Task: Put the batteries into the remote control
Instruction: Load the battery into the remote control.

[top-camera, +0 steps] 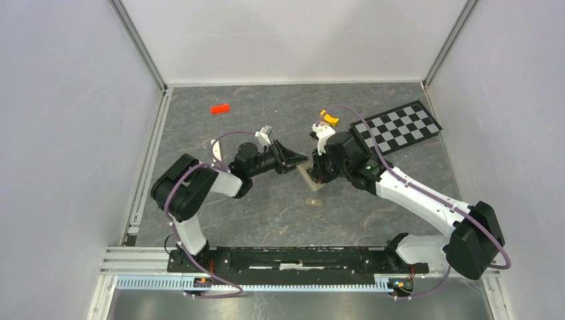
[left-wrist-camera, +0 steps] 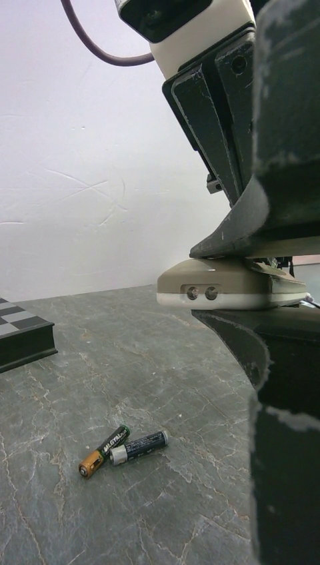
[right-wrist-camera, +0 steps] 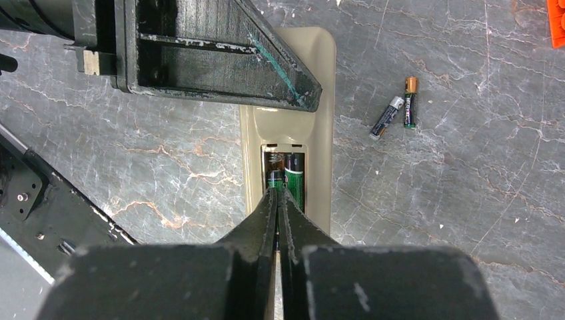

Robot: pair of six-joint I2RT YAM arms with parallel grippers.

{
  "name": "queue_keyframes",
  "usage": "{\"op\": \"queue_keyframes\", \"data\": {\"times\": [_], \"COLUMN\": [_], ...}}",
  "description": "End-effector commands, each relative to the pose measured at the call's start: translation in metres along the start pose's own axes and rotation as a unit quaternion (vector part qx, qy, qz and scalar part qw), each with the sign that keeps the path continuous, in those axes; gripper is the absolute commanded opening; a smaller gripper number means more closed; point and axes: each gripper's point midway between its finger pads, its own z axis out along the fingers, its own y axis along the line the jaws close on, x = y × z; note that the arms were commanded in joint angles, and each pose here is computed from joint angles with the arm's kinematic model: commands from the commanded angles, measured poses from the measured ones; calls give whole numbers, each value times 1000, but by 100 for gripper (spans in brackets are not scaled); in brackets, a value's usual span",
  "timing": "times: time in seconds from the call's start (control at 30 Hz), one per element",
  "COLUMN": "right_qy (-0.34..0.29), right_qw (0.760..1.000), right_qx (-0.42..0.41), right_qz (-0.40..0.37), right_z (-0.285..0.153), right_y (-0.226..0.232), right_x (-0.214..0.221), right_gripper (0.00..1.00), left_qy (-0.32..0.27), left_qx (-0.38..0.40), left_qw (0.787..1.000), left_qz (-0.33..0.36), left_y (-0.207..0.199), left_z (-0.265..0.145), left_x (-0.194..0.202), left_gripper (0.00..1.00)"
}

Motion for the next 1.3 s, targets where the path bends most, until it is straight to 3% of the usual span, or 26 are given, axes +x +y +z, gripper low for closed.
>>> {"op": "queue_keyframes", "data": {"times": [0.0,0.37,0.47,0.63,0.9,1.13,1.27], "right_qy": [-4,-139,-210,-298,-397,-396,-392], "right_qw": [1000,989,974,940,857,835,826], "right_qx": [-2,-9,-44,-31,-90,-162,-178], "right_qz": [-2,51,72,163,316,346,363], "right_z": [-1,-35,-54,-85,-115,-117,-114], "right_y": [2,13,22,6,-2,18,22], "right_x": [-5,-68,-81,-87,-87,-98,-99], "right_gripper": [6,41,64,78,77,78,71], "left_qy": [-9,-24,-33,-48,-71,-79,-77], "left_qx": [47,66,73,110,161,174,179], "left_qw": [999,997,995,989,970,965,965], "left_qz": [3,-40,-51,-91,-170,-178,-177], "left_y": [-29,-42,-51,-81,-116,-128,-131], "left_z": [5,0,-5,-14,-29,-32,-33], "left_x": [-9,-12,-15,-22,-36,-41,-40], "left_gripper": [2,2,2,2,2,2,2]}}
